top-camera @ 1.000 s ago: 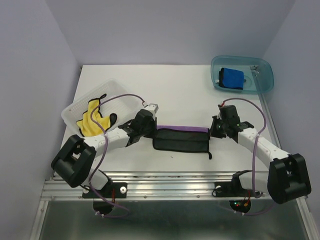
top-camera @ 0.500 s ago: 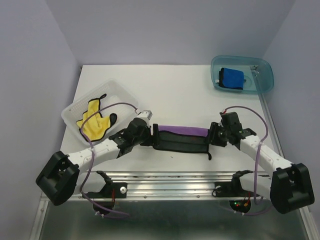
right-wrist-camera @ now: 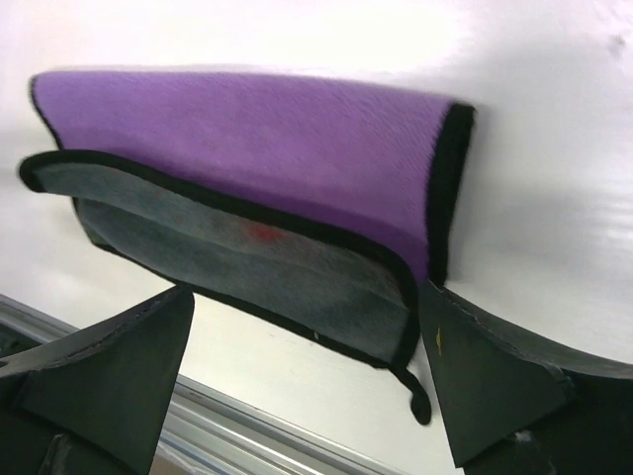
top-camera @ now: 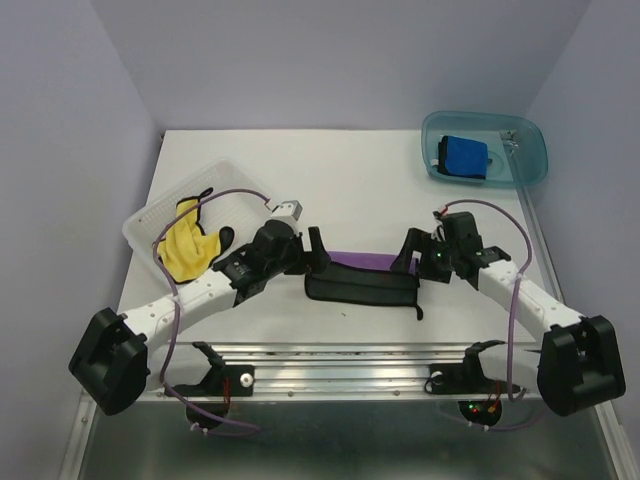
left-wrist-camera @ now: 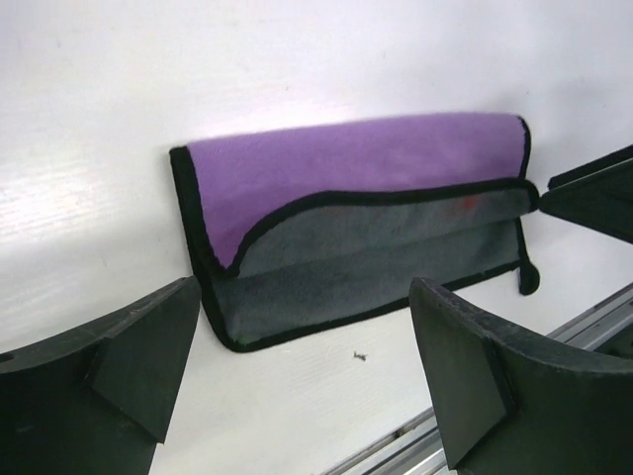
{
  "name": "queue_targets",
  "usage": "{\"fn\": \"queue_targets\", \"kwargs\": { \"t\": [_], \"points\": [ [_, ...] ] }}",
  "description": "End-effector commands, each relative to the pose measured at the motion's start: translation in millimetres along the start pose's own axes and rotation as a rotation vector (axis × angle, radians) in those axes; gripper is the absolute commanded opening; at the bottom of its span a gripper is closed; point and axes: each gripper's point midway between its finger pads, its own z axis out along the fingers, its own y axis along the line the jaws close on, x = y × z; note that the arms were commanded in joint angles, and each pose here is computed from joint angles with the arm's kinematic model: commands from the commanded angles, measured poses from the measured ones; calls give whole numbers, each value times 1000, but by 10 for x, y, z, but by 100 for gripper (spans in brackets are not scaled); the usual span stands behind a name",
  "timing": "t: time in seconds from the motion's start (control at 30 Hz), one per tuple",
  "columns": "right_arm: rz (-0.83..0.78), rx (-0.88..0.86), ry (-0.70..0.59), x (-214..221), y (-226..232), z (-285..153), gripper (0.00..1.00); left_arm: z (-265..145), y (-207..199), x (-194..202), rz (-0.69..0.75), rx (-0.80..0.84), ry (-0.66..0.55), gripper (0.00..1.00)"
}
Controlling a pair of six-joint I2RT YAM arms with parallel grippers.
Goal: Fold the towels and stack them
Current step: Fold the towel
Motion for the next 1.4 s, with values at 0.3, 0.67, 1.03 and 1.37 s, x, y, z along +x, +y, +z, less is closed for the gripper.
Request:
{"fn": "queue_targets", "kwargs": {
  "t": [0.3, 0.67, 1.03, 1.37],
  "points": [
    [-158, -199, -13, -367, 706, 407, 100, -8, 88, -81, -40, -68, -36, 99],
    [-154, -245, 88, 161, 803, 310, 100, -48, 199, -55, -61, -118, -46, 99],
    [-124, -180, 136, 521, 518, 200, 100, -4, 258, -21, -70, -158, -24, 99],
    [-93, 137, -98, -69, 229, -155, 100, 288, 294, 149, -73, -192, 65, 97]
  ]
}}
